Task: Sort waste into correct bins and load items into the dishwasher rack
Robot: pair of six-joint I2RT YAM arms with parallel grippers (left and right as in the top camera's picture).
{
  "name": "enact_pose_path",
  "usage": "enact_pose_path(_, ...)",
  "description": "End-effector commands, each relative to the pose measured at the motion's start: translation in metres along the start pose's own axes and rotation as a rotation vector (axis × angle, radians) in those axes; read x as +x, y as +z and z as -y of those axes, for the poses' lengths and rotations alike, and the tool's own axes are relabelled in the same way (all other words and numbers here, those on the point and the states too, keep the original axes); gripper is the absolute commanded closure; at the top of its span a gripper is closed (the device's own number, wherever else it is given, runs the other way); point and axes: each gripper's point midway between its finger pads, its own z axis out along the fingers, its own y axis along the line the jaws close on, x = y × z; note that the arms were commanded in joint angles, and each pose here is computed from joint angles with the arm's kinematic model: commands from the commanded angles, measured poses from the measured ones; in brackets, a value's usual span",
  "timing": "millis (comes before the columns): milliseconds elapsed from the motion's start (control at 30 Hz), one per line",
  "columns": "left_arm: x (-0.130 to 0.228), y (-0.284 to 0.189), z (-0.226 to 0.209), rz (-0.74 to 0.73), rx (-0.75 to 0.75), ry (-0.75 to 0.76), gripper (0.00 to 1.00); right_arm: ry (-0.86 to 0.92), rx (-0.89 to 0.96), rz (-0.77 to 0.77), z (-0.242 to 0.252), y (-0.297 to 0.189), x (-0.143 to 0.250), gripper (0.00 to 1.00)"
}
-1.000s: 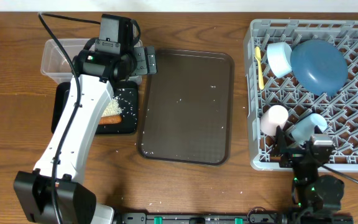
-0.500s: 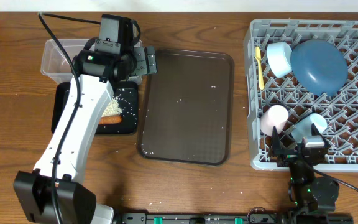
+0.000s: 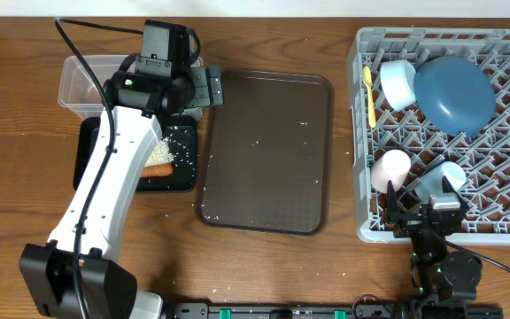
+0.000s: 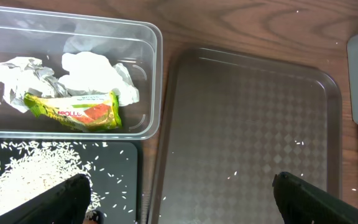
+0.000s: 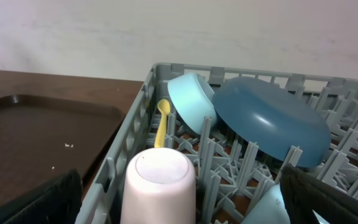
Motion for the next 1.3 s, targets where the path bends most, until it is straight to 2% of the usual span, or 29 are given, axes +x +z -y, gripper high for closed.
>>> enact_pose_path(0,0.001,0.004,-0.002,-0.01,-0.01,-0.003,0.04,-0.015,-0.008,0.004,-0.001,0.0,0.0,0.01)
enact_pose_path(300,0.001,0.003,-0.002,-0.007,-0.009,-0.003,0.04,-0.015,-0.008,0.004,-0.001,0.0,0.0,0.01)
enact_pose_path(467,0.004,-0.02,-0.002,0.001,-0.005,-0.001,0.04,-0.015,-0.008,0.004,-0.001,0.0,0.0,0.01)
enact_pose_path(600,-0.012,-0.056,0.004,0.138,0.033,0.038,0.04,-0.015,-0.008,0.004,-0.001,0.0,0.0,0.01)
enact_pose_path(733,-0.026,-0.091,0.005,0.312,0.046,0.209,0.04,-0.015,-0.008,0.004,-0.001,0.0,0.0,0.01)
enact_pose_path(800,-0.024,-0.103,-0.002,0.367,0.04,0.221,0.04,-0.015,-0.008,0.004,-0.001,0.0,0.0,0.01)
enact_pose_path(1033,0.013,-0.118,-0.04,0.577,0.013,0.17,0.04,-0.015,-0.008,0.004,-0.001,0.0,0.0,0.01)
enact_pose_path(1267,0.086,-0.088,-0.072,0.684,-0.007,0.138,0.04,-0.015,-0.008,0.004,-0.001,0.0,0.0,0.01)
